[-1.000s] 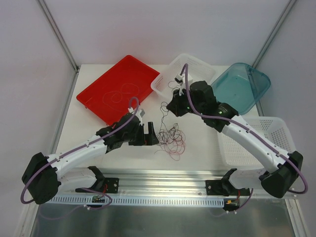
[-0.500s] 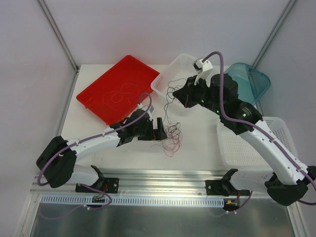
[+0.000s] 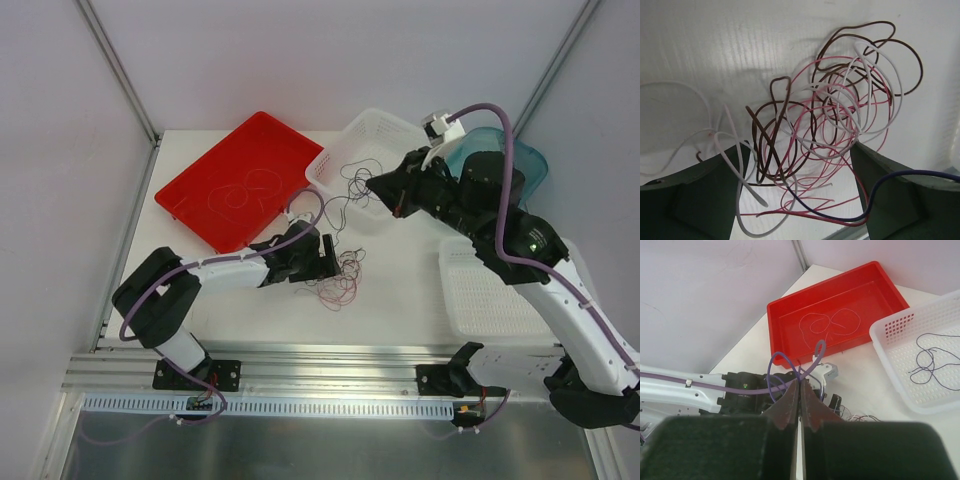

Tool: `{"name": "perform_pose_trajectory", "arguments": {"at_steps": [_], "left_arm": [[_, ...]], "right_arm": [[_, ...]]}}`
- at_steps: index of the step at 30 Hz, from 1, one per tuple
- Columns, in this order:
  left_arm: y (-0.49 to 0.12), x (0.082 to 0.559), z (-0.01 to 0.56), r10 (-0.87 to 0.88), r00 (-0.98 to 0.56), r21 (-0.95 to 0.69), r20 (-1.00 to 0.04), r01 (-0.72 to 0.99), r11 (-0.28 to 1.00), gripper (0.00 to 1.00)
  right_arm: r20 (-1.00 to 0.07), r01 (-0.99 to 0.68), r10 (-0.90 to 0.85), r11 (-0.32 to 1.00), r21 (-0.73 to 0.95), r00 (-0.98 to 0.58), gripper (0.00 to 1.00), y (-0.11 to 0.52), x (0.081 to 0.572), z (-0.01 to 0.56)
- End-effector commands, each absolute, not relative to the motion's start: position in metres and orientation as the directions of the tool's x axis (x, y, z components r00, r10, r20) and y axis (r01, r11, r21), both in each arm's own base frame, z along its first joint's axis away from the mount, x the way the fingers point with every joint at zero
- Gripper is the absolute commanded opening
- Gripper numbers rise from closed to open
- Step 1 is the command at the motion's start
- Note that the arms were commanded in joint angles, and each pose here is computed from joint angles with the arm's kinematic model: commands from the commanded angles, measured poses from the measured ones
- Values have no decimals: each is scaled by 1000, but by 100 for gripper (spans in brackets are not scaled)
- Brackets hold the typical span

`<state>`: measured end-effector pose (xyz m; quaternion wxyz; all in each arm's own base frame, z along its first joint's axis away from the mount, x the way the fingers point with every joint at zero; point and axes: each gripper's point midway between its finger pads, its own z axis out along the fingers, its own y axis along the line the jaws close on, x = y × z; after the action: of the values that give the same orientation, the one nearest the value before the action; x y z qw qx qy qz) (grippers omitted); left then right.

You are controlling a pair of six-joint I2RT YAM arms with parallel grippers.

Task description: Untangle the cables

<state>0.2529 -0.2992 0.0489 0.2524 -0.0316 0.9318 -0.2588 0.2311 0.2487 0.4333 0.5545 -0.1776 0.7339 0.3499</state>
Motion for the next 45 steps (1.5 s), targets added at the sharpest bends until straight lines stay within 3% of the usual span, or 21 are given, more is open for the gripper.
{"name": "perform_pose_trajectory", "arguments": {"at_steps": [1,11,19,24,29,41,45], "left_arm": [[-296,266,47,-248,-840,-488,-483,23,872,81],[-234,249,10,-310,-855,-425,-415,-119,897,81],[-204,236,17,-334,-838,-428,-433,-135,894,82],[-209,234,54,-316,-813,-499,-489,-37,866,87],[-209,232,100,-201,-801,-467,-563,108,878,99],[-205,229,168,1,-763,-442,-646,375,815,99],[-216,237,189,86,-730,-411,-678,474,779,99]], "right_arm": [[-956,-637,194,714,290,-218,1,222,220,476],[-981,-513,166,836,192,-97,1,178,231,500],[-988,-401,144,903,156,-60,1,152,253,501],[-988,-388,133,909,154,-80,1,160,286,493],[-985,-352,161,920,171,-57,1,157,322,498],[-986,-304,153,938,166,-66,1,176,431,483],[-980,-264,123,951,161,-156,1,174,490,427]]}}
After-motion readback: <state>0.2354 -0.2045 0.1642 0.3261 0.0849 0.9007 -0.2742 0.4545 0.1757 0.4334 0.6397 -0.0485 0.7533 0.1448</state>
